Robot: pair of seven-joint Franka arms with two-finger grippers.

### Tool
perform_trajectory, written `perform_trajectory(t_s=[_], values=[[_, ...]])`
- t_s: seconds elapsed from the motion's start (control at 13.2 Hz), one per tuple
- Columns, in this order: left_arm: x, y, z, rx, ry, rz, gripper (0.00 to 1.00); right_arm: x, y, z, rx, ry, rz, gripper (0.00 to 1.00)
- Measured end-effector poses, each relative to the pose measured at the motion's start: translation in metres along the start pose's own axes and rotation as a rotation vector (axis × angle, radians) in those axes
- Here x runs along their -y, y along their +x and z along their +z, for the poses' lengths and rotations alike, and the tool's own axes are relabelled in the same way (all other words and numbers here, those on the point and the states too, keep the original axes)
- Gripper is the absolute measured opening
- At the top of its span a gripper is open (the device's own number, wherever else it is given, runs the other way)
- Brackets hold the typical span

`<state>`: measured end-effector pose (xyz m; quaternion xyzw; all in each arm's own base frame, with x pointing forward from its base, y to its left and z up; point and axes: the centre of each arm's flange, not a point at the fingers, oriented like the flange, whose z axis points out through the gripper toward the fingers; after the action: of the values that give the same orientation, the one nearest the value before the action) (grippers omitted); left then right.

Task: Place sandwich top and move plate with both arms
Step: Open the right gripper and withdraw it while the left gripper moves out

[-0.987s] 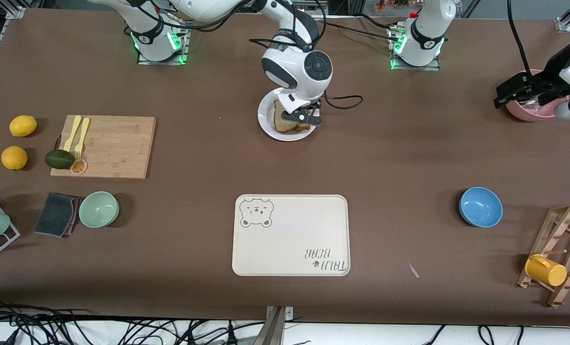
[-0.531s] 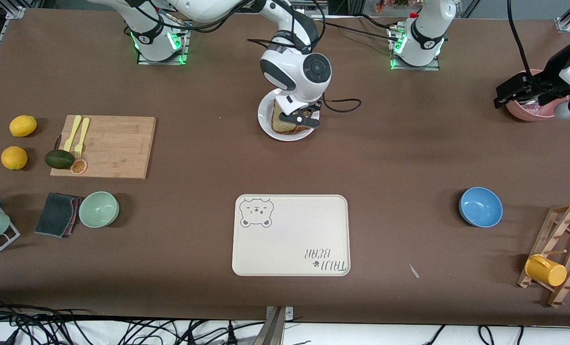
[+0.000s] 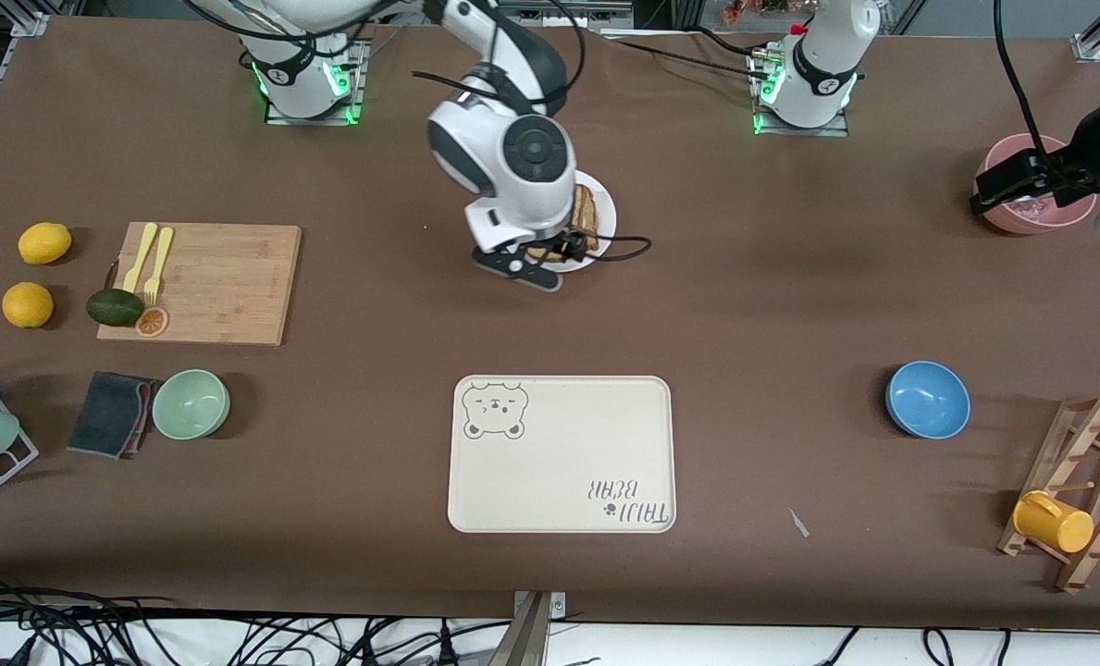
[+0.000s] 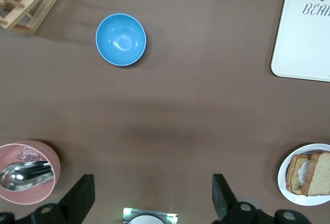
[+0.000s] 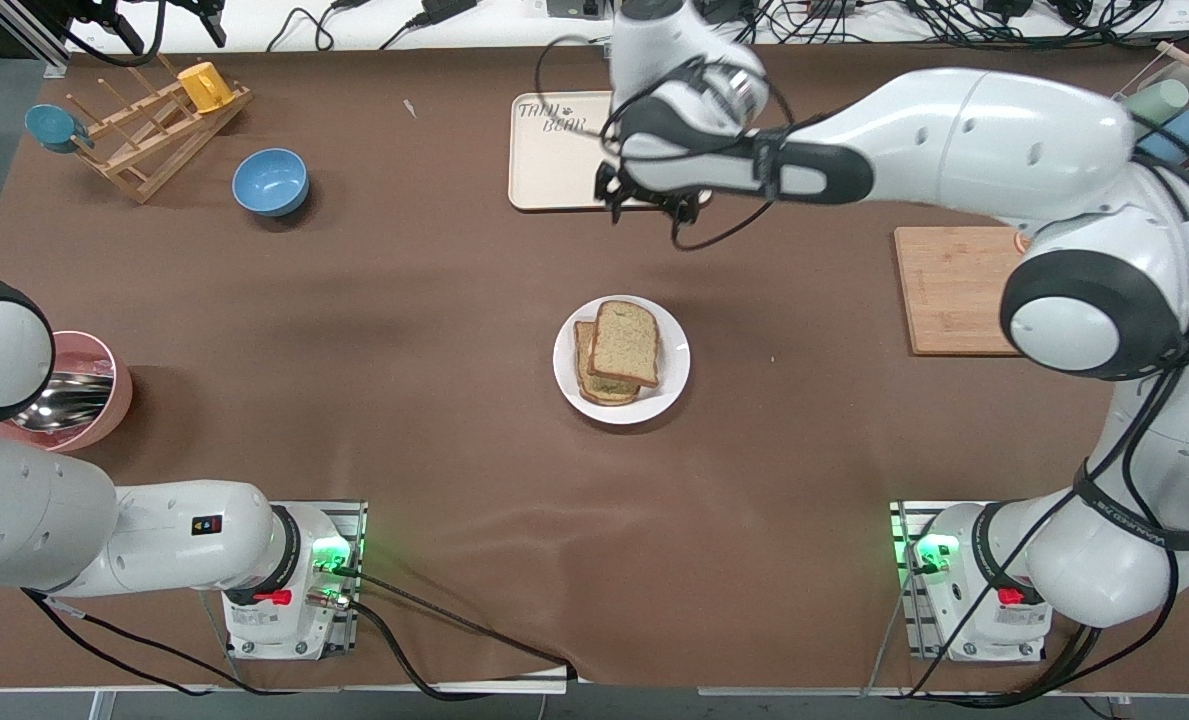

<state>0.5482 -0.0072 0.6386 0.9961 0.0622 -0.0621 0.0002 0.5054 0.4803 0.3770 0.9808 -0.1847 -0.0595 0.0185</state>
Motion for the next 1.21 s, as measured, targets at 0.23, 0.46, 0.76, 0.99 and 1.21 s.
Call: perform_trajectory(t_s=[0.23,0.46,0.76,0.99,1.21], values=[[0.001,0.000,0.000,0.001,0.000,-0.007,1.00,-0.051,0.067,-0.052,-0.056,0.032,0.020,1.00],[0.005,0.003,0.004,0.009,-0.001,-0.061,1.00,-0.095,0.117,-0.075,-0.081,0.036,0.017,1.00],[0.011,0.015,0.019,0.038,-0.001,-0.096,1.00,-0.149,0.157,-0.093,-0.066,-0.017,-0.056,1.00],[0.012,0.031,0.042,0.078,0.000,-0.102,1.00,-0.229,0.197,-0.130,-0.011,0.017,-0.092,1.00],[0.011,0.048,0.062,0.084,-0.003,-0.118,1.00,-0.286,0.210,-0.150,0.046,-0.002,-0.106,1.00]])
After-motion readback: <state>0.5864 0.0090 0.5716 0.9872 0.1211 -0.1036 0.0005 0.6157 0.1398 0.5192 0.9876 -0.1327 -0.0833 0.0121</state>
